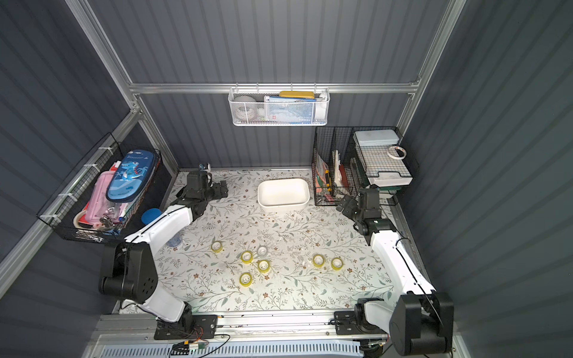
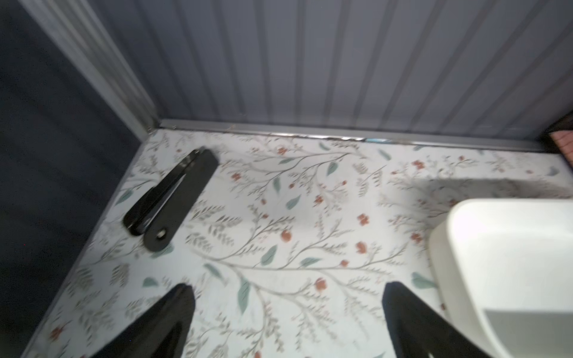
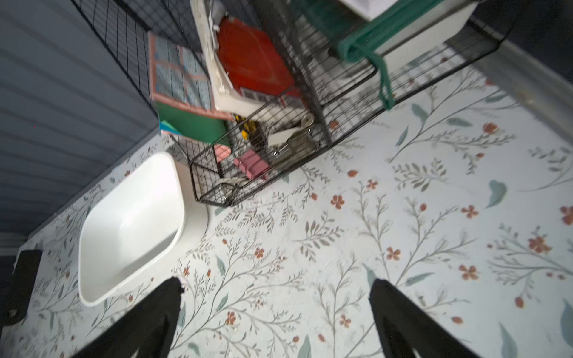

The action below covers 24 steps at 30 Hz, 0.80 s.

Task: Put the transparent tape into the storage box
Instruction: Move the storage box to the center of the board.

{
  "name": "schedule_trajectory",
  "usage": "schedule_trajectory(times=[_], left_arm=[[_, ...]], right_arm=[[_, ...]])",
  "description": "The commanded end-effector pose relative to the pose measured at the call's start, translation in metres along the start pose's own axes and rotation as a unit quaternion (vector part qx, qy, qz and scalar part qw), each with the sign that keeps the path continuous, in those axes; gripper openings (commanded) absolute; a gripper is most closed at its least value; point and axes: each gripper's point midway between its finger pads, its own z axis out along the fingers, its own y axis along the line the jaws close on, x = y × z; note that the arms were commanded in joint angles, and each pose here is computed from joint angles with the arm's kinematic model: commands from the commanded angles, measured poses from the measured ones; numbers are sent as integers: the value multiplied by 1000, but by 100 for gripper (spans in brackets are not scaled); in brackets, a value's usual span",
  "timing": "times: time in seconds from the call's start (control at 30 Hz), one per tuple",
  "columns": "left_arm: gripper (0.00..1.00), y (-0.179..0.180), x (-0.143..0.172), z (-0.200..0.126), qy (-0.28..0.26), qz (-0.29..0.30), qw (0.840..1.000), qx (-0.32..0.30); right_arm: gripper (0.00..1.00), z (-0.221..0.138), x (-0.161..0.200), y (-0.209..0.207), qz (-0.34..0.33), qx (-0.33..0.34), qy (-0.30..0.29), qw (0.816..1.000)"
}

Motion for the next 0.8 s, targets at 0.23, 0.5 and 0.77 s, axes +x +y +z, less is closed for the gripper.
schedule_trajectory(times=[0.23,0.5,0.77], left_arm=[[98,-96,50,72,170,-30,982,76],[93,-130,75,92,200,-44,973,103],[87,-143,94,94,209,-47,971,104]], right_arm=[[99,10,42,25,-55,10,92,994],[99,22,58,31,-61,6,116,991],[98,28,63,36,-71,2,125,990]])
